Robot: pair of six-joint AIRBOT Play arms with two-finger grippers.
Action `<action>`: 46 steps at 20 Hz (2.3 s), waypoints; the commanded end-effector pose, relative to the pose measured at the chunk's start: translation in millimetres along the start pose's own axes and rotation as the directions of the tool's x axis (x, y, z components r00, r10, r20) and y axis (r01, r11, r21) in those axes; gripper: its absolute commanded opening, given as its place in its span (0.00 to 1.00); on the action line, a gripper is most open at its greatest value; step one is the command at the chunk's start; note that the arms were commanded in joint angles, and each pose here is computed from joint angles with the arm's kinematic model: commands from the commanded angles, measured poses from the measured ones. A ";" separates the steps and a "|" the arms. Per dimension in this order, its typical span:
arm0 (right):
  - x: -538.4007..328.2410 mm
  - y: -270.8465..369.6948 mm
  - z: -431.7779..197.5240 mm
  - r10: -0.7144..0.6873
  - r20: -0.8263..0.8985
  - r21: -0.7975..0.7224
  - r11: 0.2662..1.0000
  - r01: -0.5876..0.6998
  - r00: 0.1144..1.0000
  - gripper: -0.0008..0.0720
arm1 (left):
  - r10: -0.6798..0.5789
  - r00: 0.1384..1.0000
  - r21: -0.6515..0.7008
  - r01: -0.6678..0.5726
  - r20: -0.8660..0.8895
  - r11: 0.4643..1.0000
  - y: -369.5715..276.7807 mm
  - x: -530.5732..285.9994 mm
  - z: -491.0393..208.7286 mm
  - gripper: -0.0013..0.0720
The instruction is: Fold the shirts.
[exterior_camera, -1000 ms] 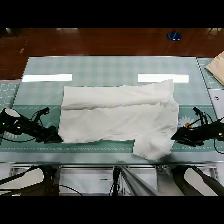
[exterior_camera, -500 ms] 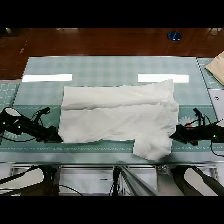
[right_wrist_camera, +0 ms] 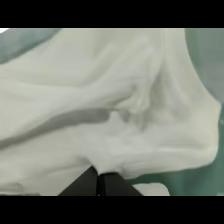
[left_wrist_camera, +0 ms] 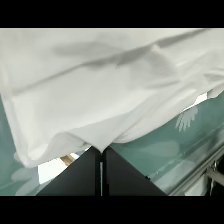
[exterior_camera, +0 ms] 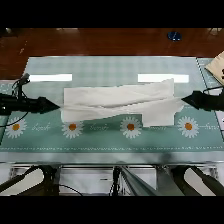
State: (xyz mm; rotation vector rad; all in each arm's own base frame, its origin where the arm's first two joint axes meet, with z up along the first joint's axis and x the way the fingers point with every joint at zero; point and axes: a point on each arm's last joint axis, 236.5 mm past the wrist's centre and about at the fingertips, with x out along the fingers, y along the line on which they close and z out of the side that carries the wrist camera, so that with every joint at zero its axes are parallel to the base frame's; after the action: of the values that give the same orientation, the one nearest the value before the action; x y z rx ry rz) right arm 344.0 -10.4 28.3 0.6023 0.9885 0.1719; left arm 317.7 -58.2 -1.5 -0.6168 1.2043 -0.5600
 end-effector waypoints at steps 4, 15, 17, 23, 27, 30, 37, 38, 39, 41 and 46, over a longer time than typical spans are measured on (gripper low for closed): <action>60.3 28.8 63.9 0.012 0.116 -0.069 0.998 -0.004 0.993 0.03 | 0.029 0.980 -0.055 -0.019 0.196 0.998 5.3 1.7 68.8 0.05; 111.5 20.5 119.5 -0.017 0.174 -0.031 0.999 0.022 0.985 0.03 | 0.012 0.983 -0.106 0.007 0.183 0.994 32.6 23.0 134.2 0.05; 127.8 20.8 109.3 -0.017 0.139 -0.032 0.999 0.022 0.990 0.03 | 0.011 0.987 -0.138 0.011 0.162 0.990 39.5 36.3 134.5 0.05; 155.8 9.8 99.9 -0.046 0.119 -0.024 0.999 0.049 0.992 0.21 | 0.019 0.992 -0.187 0.005 0.125 0.982 63.8 59.2 127.3 0.40; 105.9 -7.1 146.9 -0.087 0.263 -0.026 0.995 0.098 0.961 0.36 | 0.066 0.976 -0.190 -0.025 0.210 0.981 88.8 0.0 148.2 0.59; 42.8 -28.7 172.2 -0.171 0.315 -0.117 0.969 0.216 0.934 0.43 | 0.140 0.954 -0.182 -0.093 0.264 0.979 107.7 -59.1 151.8 0.59; 32.5 -94.3 66.2 -0.288 -0.177 -0.133 0.955 0.267 0.941 0.82 | 0.084 0.976 -0.150 -0.054 0.199 0.987 82.2 -69.1 130.5 0.56; 44.6 -86.4 49.5 -0.205 -0.252 -0.115 0.977 0.181 0.946 0.82 | 0.081 0.981 -0.138 -0.057 0.174 0.989 78.5 -64.0 126.6 0.56; 57.9 -74.4 41.2 -0.102 -0.289 -0.079 0.993 0.082 0.952 0.82 | 0.080 0.986 -0.125 -0.062 0.148 0.990 74.9 -58.9 122.6 0.56; 80.1 -54.2 44.2 0.053 -0.274 0.029 0.998 -0.047 0.960 0.82 | 0.090 0.991 -0.103 -0.079 0.103 0.992 71.3 -50.4 115.5 0.56; 112.5 -56.4 37.2 0.150 -0.283 0.155 0.982 -0.109 0.947 0.81 | 0.105 0.993 -0.070 -0.102 0.053 0.992 67.0 -36.8 109.4 0.56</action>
State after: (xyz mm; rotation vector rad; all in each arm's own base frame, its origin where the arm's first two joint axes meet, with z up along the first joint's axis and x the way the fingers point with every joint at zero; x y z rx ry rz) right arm 426.0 -41.3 -60.3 0.6820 1.2475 0.2661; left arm 420.9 37.3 6.6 -0.6476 1.1692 -0.3993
